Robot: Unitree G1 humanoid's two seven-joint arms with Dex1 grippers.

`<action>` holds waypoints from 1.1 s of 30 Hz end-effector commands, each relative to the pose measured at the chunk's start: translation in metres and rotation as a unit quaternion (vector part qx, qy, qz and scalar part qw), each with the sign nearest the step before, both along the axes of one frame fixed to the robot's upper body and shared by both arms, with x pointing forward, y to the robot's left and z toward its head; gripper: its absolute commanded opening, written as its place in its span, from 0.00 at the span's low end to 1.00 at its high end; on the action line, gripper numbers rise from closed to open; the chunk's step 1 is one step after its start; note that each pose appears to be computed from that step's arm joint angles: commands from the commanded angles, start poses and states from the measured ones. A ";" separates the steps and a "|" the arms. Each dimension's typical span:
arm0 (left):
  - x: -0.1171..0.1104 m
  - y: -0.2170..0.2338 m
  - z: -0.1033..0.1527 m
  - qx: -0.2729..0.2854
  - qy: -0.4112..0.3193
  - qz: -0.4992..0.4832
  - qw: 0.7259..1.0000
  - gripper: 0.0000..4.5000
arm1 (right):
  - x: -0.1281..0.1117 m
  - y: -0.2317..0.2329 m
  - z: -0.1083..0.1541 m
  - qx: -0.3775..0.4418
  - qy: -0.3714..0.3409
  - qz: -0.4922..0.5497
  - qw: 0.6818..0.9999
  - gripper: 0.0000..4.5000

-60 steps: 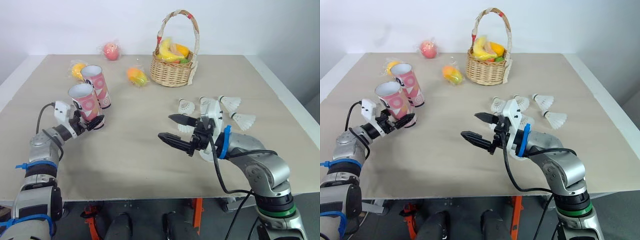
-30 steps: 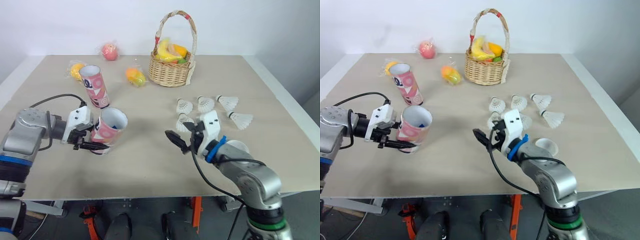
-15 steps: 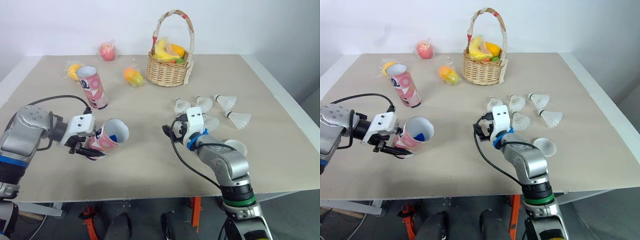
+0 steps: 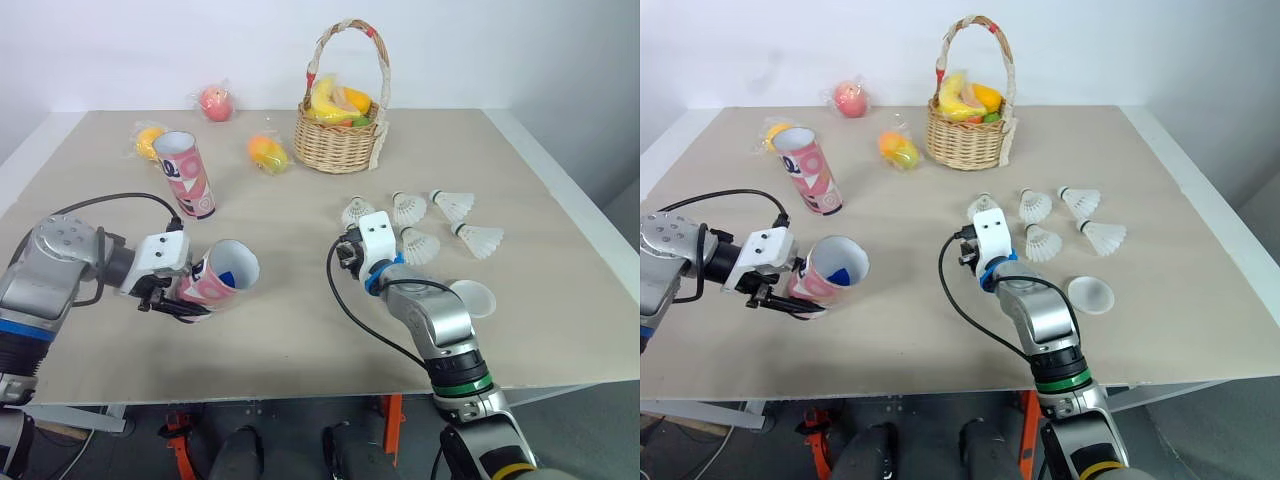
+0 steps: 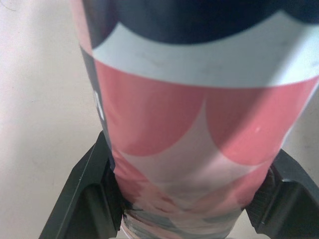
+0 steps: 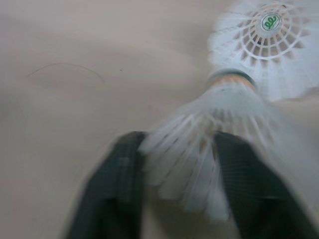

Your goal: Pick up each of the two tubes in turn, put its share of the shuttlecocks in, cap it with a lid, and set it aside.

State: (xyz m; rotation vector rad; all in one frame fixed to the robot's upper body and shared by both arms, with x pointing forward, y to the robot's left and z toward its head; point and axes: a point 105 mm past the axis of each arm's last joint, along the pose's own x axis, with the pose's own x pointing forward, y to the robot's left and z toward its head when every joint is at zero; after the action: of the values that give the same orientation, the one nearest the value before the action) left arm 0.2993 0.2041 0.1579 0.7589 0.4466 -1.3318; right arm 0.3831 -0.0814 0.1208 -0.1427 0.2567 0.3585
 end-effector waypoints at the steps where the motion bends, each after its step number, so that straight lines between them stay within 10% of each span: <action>1: -0.007 -0.003 -0.012 0.002 0.023 -0.008 1.000 0.60 | -0.003 0.000 0.024 -0.018 -0.055 0.013 0.998 0.02; 10: -0.006 -0.001 -0.014 0.000 0.022 -0.002 1.000 0.60 | -0.047 0.004 0.070 -0.033 -0.149 0.153 0.976 0.02; 19: -0.001 -0.004 -0.016 0.004 0.028 -0.007 1.000 0.60 | -0.095 0.043 0.127 -0.096 -0.250 0.474 0.839 0.02; 24: 0.002 -0.006 -0.016 0.005 0.027 -0.009 1.000 0.60 | -0.111 0.053 0.117 -0.192 -0.245 0.598 0.738 0.02; 33: -0.002 -0.004 -0.014 0.000 0.030 -0.004 1.000 0.60 | -0.096 0.091 0.113 -0.267 -0.278 0.638 0.667 0.02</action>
State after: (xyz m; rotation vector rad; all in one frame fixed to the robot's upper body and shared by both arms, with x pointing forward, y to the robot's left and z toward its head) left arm 0.3027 0.2031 0.1542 0.7413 0.4535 -1.3314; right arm 0.2851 0.0062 0.2297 -0.9880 -0.3950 1.6313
